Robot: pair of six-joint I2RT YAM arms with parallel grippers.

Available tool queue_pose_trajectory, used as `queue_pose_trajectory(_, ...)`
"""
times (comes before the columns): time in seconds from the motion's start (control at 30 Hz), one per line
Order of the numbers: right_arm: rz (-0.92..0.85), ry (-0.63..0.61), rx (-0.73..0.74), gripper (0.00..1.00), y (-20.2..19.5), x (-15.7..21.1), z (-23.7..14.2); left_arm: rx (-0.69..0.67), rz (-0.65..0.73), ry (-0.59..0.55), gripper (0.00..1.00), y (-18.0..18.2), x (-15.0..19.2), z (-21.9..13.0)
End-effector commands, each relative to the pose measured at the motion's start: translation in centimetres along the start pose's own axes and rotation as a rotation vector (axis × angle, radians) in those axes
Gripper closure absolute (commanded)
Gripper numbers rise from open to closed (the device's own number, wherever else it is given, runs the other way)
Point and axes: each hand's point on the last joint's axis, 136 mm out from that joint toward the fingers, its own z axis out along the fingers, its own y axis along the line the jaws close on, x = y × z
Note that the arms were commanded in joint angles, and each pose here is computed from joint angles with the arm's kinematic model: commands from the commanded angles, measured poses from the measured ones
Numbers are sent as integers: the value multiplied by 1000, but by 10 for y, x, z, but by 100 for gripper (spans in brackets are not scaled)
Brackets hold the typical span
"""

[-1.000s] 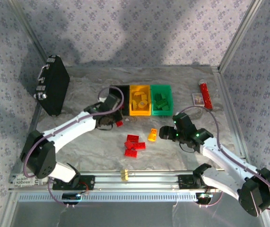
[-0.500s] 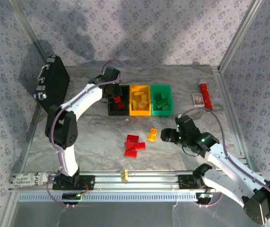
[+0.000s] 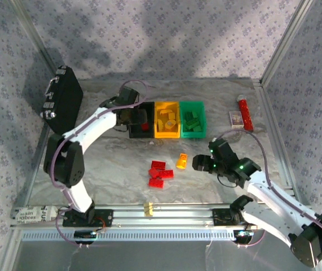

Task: Sort the legos into containers by color
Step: Place the lego in the container, then pick up the lego from the bottom-center of the table.

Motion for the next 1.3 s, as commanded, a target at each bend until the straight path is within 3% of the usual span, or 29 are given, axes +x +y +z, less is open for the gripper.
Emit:
queue_pose_trajectory(0.0, -15, -24, -42, 21, 17, -11, -3, 68, 20, -66, 14, -7, -1, -35)
queue_pose_trajectory(0.27, -162, 33, -73, 20, 51, -5, 9, 129, 4, -95, 16, 4, 66, -66)
queue_pose_trajectory(0.7, -477, 151, -59, 25, 135, 8, 45, 72, -78, -69, 20, 62, 172, -84)
queue_pose_trajectory(1.03, -584, 233, -41, 29, 182, 26, 80, 78, -110, -66, 21, 77, 196, -96)
queue_pose_trajectory(1.27, -609, 303, 27, 33, 181, 41, 100, 92, -114, -74, 22, 78, 196, -102)
